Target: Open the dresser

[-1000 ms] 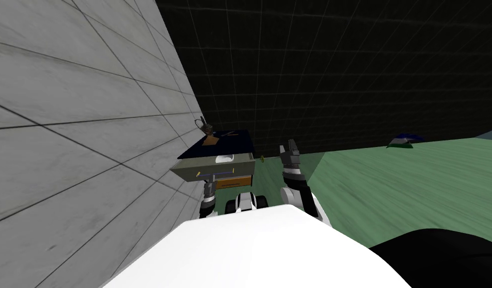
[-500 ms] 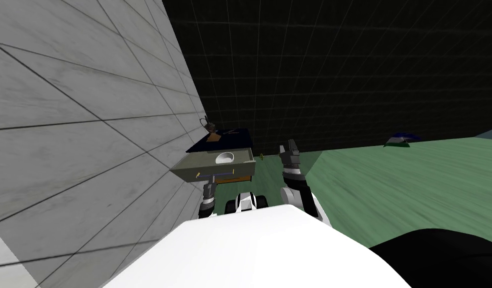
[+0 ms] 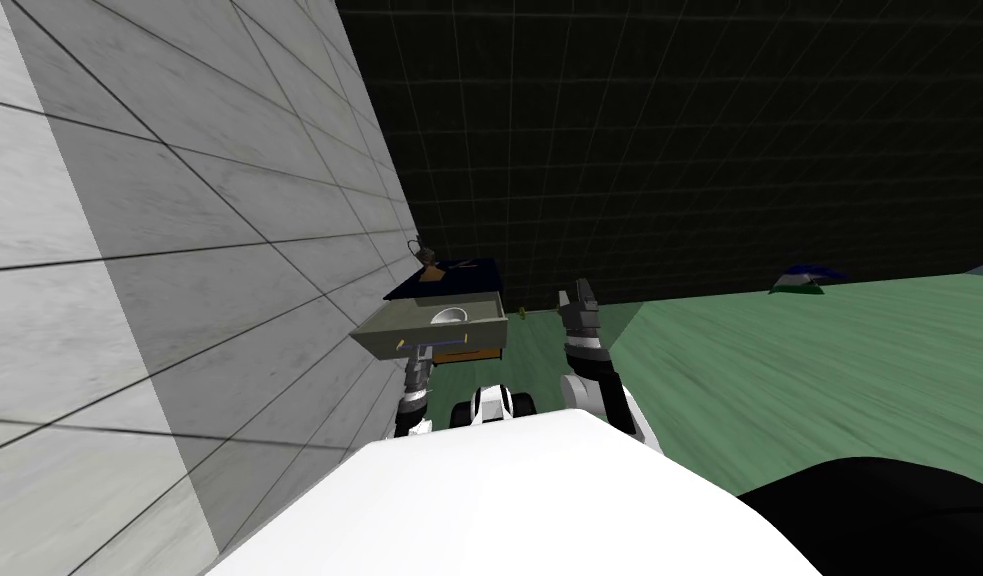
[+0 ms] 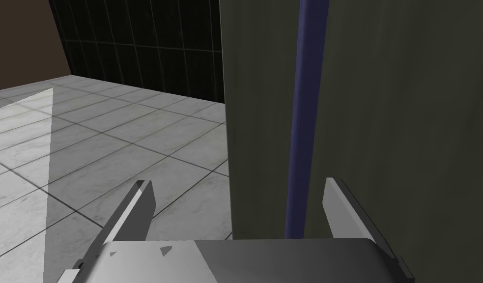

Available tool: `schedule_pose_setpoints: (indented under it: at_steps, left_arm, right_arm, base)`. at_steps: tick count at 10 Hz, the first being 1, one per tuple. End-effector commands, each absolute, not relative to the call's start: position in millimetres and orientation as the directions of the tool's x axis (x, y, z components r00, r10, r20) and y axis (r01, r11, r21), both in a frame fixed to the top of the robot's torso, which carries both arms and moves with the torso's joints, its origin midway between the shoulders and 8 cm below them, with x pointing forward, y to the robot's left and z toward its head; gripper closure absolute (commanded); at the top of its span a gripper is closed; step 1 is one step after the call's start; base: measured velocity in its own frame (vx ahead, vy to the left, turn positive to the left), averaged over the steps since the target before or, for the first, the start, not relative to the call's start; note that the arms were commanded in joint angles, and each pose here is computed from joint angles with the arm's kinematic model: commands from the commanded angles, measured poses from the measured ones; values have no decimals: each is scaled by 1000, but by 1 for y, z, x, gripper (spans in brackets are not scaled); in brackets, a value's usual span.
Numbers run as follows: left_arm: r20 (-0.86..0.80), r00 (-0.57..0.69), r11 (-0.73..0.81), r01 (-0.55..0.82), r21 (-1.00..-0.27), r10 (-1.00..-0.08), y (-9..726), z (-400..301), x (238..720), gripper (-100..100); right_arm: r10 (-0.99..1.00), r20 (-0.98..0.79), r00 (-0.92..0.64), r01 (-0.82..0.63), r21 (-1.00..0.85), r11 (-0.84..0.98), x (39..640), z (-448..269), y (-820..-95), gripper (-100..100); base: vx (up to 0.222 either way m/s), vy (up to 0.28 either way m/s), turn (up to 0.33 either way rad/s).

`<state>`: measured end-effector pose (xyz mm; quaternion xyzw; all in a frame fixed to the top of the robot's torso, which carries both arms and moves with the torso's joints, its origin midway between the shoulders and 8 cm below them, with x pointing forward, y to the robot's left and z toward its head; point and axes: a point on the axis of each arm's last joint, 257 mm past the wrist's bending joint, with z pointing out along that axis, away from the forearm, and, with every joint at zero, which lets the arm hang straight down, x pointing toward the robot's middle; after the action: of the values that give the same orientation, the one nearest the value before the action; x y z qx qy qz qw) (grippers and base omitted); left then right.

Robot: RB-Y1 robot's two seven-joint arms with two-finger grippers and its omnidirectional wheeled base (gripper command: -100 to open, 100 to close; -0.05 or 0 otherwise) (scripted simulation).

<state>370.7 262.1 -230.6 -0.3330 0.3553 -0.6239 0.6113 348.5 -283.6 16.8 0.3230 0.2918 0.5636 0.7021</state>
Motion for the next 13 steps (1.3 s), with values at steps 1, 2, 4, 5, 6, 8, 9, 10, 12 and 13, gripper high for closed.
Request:
schedule_pose_setpoints:
  at_steps: [1, 2, 4, 5, 6, 8, 9, 10, 12, 13]
  left_arm:
    - [-16, -33, -3, 522, -853, -999, 265, -220, 392, -100]
    - [-15, -34, -5, 522, -853, -999, 266, -214, 400, -100]
    - [-13, -37, -8, 522, -853, -999, 269, -203, 415, -100]
    - [-12, -38, -10, 522, -853, -999, 270, -197, 422, -100]
    - [-10, -39, -12, 522, -853, -999, 271, -191, 429, -100]
    - [-9, -35, -10, 501, -865, -999, 272, -203, 423, 0]
    - [-8, -34, -10, 496, -868, -999, 272, -206, 422, 0]
    - [-8, -34, -10, 493, -870, -999, 272, -207, 422, 0]
    - [-8, -33, -9, 489, -872, -999, 273, -208, 422, 0]
    - [-8, -33, -9, 489, -873, -999, 273, -209, 422, 0]
  right_arm:
    - [980, -46, 195, -603, 782, 156, 348, 17, -284, 0]
    - [980, -46, 195, -603, 782, 156, 348, 17, -284, 0]
    - [980, -46, 194, -603, 782, 156, 348, 17, -284, 0]
    - [980, -46, 194, -603, 782, 156, 348, 17, -284, 0]
    - [980, -46, 195, -603, 782, 156, 348, 17, -284, 0]
    - [980, -46, 195, -603, 782, 156, 348, 17, -284, 0]
    - [980, -46, 195, -603, 782, 156, 348, 17, -284, 0]
    - [980, -46, 195, -603, 783, 156, 348, 17, -284, 0]
    - [980, -46, 195, -603, 783, 156, 348, 17, -284, 0]
    - [980, -46, 195, -603, 783, 156, 348, 17, -284, 0]
  base:
    - [-51, -11, 10]
    - [-66, -5, 12]
    - [-80, -9, 7]
    - [-71, -18, 9]
    - [-72, -23, 8]
    - [-13, -3, 1]
    - [0, 0, 0]
    - [0, 0, 0]
    - [0, 0, 0]
    - [0, 0, 0]
